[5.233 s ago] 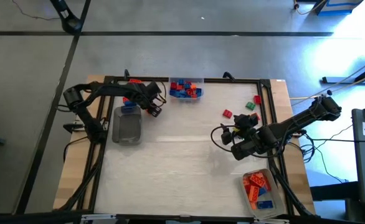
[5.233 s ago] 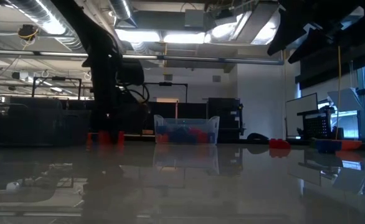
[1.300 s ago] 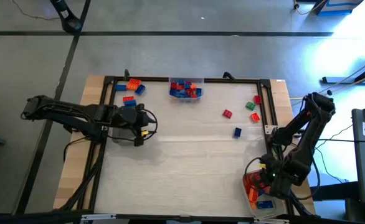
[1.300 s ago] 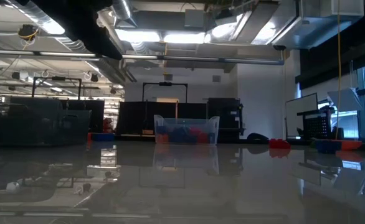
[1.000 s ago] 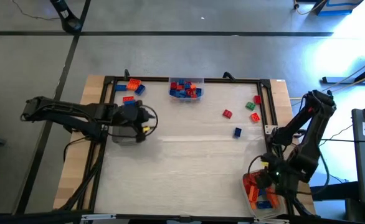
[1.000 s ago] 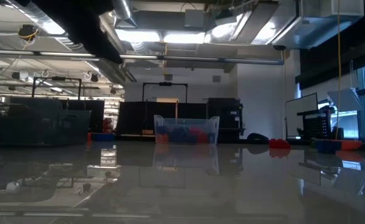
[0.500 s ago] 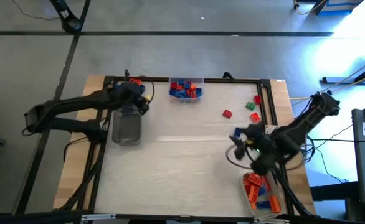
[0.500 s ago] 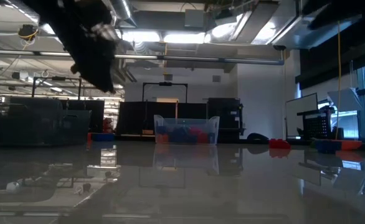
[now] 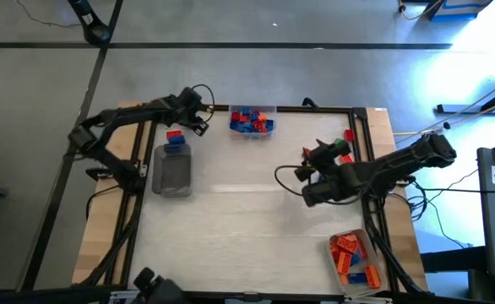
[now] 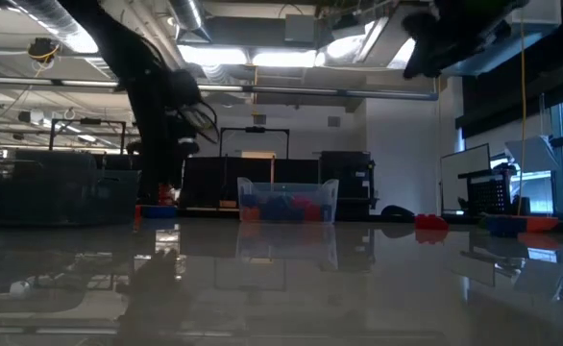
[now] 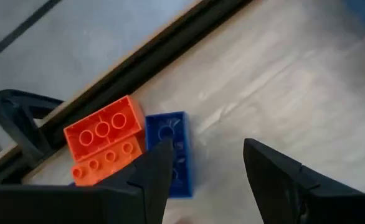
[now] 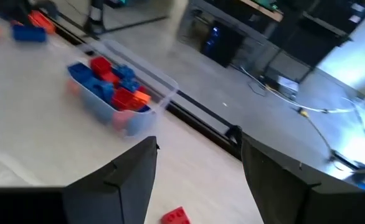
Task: Sort blocks by size
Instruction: Put the blue 8 stud game piece into the gray bin
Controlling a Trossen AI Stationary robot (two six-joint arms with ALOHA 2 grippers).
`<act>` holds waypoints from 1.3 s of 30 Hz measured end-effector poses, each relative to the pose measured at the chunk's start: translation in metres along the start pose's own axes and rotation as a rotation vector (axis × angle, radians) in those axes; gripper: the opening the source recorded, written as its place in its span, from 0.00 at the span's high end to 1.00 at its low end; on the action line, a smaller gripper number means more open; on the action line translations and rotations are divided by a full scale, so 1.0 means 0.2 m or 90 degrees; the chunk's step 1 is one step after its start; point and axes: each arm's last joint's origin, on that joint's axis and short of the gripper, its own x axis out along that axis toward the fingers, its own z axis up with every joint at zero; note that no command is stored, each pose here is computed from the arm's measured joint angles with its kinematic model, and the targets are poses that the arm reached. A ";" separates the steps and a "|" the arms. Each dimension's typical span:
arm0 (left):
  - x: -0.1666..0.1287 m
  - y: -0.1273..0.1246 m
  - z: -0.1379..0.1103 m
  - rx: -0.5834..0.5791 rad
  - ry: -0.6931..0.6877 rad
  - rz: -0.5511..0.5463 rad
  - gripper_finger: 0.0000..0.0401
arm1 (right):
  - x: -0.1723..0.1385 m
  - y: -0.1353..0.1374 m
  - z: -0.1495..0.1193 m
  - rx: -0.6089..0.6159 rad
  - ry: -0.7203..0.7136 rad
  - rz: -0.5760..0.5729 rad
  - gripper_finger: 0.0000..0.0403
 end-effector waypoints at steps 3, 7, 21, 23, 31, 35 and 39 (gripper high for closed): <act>0.09 0.01 0.01 0.001 0.045 0.008 0.55 | 0.05 0.03 -0.01 -0.012 0.018 -0.021 0.42; 0.20 0.01 -0.01 0.000 0.092 0.012 0.55 | 0.08 0.07 -0.04 -0.047 0.033 -0.029 0.42; 0.11 -0.30 -0.05 0.109 0.101 -0.158 0.55 | 0.09 0.11 -0.07 -0.100 0.068 -0.020 0.42; 0.08 -0.38 -0.08 0.143 0.106 -0.173 0.55 | 0.09 0.11 -0.07 -0.100 0.072 -0.018 0.42; -0.10 -0.69 -0.18 0.246 0.093 -0.227 0.55 | 0.09 0.11 -0.08 -0.100 0.079 -0.014 0.42; -0.25 -0.72 -0.17 0.272 0.058 -0.180 0.55 | 0.09 0.12 -0.07 -0.095 0.078 -0.012 0.42; -0.36 -0.66 -0.13 0.279 0.005 -0.107 0.55 | 0.09 0.12 -0.07 -0.089 0.082 -0.006 0.42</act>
